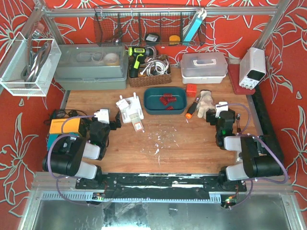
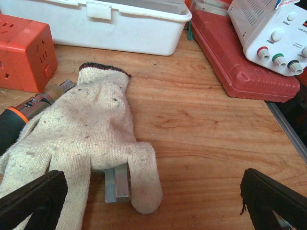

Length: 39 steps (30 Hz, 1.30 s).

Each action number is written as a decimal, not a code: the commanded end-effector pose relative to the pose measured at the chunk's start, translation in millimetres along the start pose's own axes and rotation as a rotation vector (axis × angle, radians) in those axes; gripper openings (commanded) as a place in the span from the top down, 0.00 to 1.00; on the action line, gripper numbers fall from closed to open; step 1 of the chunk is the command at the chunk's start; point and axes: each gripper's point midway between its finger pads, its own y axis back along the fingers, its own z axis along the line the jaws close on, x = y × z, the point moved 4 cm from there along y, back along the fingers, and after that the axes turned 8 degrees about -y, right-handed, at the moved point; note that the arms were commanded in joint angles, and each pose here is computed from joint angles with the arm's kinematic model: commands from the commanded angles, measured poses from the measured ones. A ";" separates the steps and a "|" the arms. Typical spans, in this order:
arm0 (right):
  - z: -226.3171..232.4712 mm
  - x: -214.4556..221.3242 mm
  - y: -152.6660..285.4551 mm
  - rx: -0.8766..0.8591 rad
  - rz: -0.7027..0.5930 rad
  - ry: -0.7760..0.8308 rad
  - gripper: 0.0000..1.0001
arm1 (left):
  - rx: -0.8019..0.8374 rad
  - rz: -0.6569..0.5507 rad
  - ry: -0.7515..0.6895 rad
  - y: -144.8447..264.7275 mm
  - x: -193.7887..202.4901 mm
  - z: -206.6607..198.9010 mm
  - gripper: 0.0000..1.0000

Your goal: Install the large spring

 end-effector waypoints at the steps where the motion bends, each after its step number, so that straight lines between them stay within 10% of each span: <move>1: 2.9 -3.2 0.6 -0.016 -0.017 -0.003 0.01 | -0.001 -0.031 -0.008 -2.7 -9.1 0.8 0.00; 16: 2.8 -4.9 1.3 -0.016 -0.026 -0.006 0.01 | -0.007 -0.037 -0.005 -2.9 -11.2 1.8 0.00; 28: 12.7 -98.5 48.9 -0.167 -0.071 -0.144 0.01 | -0.061 0.124 0.097 -6.2 -56.8 13.7 0.00; 39: -2.0 -109.0 86.7 -0.030 0.311 -0.583 0.01 | -0.068 0.159 0.540 41.5 -114.9 19.3 0.00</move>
